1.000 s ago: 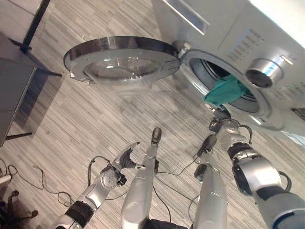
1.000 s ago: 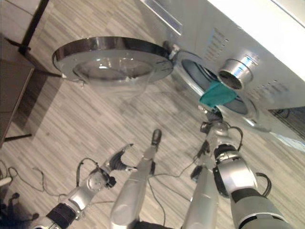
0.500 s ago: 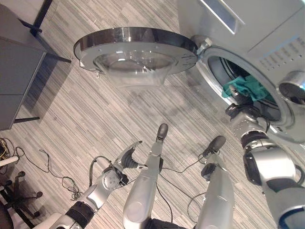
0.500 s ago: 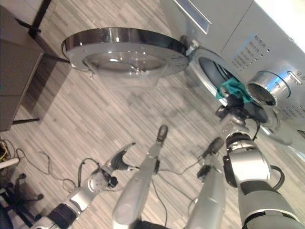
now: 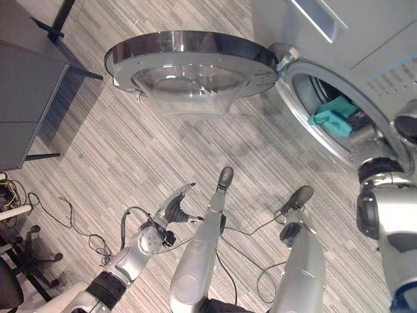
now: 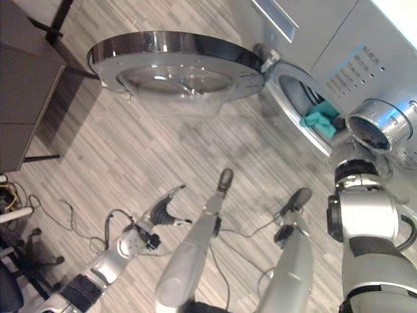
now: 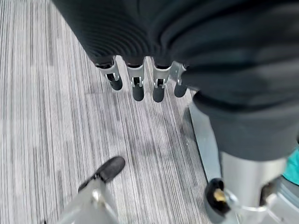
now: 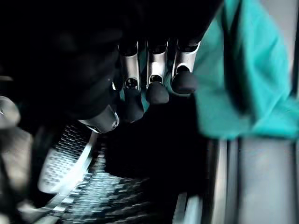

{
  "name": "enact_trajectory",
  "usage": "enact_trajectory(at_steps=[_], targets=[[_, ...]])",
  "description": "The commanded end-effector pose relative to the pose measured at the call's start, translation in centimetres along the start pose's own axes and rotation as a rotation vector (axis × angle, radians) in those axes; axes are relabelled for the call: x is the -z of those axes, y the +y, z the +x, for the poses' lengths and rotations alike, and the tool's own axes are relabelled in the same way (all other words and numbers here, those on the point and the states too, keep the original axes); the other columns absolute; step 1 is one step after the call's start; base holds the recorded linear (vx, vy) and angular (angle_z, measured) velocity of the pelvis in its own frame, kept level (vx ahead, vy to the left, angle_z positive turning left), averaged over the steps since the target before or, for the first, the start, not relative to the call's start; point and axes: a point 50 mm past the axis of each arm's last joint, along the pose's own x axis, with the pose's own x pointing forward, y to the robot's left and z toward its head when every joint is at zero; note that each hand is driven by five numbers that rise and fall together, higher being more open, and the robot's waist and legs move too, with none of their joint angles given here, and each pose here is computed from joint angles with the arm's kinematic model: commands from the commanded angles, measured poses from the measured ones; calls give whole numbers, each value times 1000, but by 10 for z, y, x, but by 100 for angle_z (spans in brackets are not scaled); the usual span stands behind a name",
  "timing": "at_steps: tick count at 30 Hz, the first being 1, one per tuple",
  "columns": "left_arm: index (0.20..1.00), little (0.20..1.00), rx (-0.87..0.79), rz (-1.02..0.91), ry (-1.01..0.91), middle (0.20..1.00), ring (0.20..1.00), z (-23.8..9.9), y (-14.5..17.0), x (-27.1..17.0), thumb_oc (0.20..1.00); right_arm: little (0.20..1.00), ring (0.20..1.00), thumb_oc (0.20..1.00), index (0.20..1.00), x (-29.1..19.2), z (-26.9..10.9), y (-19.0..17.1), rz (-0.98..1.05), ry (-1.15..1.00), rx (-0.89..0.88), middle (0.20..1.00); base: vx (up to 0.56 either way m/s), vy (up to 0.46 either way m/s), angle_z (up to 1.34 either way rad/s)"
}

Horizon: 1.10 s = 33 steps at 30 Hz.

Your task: Grab the laundry basket,head to the washer,open it,put in the laundry and shut it.

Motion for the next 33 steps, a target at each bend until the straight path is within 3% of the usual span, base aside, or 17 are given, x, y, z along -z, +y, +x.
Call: enact_trajectory(at_steps=[1,2,3,4,5,6,11,18,25,33], targets=[[1000,1000,10,1,-42,1000,1000,-9,-6,-3,1000,200,200,200,200,-115,-5,24,46,-443,-85,200,-87,53,-10],[1000,1000,9,3,-42,1000,1000,-10,-6,-2,1000,200,200,200,200,-120,-6,26,15,-462,-83,200,78,10,-9],[1000,1000,10,10,-34,1000,1000,-10,-5,0,1000,310,310,310,310,-118,-5,28,-39,-455,-89,310,-76,28,-12],[1000,1000,9,9,-34,1000,1000,-10,-5,0,1000,310,310,310,310,-118,-5,29,-42,-454,-89,310,3,22,-7],[1000,1000,-2,16,-24,1000,1000,-10,-3,2,1000,906,906,906,906,-104,-7,37,-131,-426,-134,906,-77,35,-2],[1000,1000,-3,15,-23,1000,1000,-11,-3,3,1000,1000,1000,1000,1000,-103,-7,38,-133,-425,-135,1000,0,0,0],[1000,1000,-41,-4,-1,1000,1000,-6,-2,5,1000,1000,1000,1000,1000,0,-23,38,-196,-190,-260,1000,-1,0,-1],[1000,1000,-45,8,19,1000,1000,-8,-4,9,1000,1000,1000,1000,1000,70,-39,17,-164,37,-259,1000,-4,-5,-6],[1000,1000,-19,9,35,1000,1000,-10,-10,13,1000,1000,1000,1000,1000,85,-34,-6,-243,137,-160,1000,42,-18,0],[1000,1000,29,21,42,1000,1000,-14,-19,14,1000,1000,1000,1000,1000,57,-17,-19,-164,111,-50,1000,18,-21,3]])
